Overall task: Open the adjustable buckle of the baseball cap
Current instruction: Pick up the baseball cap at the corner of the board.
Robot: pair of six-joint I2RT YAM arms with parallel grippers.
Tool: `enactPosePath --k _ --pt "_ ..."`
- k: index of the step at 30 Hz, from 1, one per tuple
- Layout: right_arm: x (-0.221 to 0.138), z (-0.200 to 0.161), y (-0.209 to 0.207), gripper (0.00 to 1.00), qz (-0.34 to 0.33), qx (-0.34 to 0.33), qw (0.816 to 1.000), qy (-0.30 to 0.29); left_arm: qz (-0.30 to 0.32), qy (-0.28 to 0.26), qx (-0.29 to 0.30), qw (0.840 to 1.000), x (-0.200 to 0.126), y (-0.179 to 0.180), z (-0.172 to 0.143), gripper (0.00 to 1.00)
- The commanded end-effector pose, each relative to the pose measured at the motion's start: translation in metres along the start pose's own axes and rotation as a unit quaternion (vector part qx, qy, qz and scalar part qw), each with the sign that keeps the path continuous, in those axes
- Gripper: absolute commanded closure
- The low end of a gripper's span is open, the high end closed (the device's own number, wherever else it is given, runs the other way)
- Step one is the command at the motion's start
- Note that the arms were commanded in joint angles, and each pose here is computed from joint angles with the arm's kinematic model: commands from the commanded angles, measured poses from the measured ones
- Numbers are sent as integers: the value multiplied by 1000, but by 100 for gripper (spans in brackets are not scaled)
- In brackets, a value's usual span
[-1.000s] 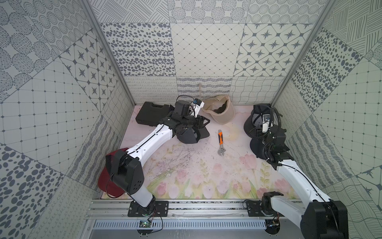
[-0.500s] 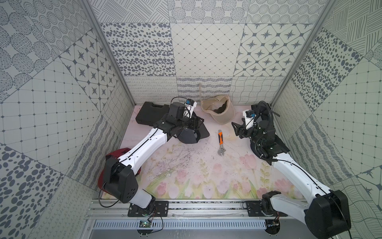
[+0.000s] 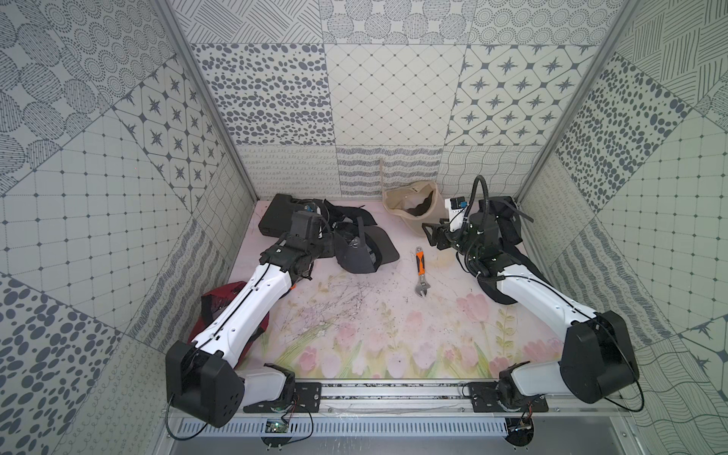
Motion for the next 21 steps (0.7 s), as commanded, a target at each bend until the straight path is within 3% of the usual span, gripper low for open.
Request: enactPosePath --k 1,4,8,15,18,21 --pt "12 22 -3 24 -6 -1 1000 -29 214 1 -56 975 -14 84 -19 32" --pt "27 26 -5 19 -5 -11 1000 -27 265 -6 -75 961 -22 108 -30 22" --pt "48 27 -7 11 13 -17 1000 -9 343 -19 -83 936 -38 133 -39 16" --pt "81 22 -21 6 37 32 999 10 447 -41 -99 888 -54 161 -49 7" --pt "81 25 -22 6 43 38 998 5 457 -53 -109 881 -57 167 -54 7" --pt "78 29 -22 6 42 39 998 -1 444 -57 -125 885 -53 172 -56 6"
Point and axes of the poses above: each gripper's point midway between its finger pads, its own x axis out along the fingers, its own y axis along the line the jaws close on, z = x × y, the point moved 6 cm from there along -x, back along the fingers, and after that the axes turned 13 degrees about -x, right-handed, at the moved point
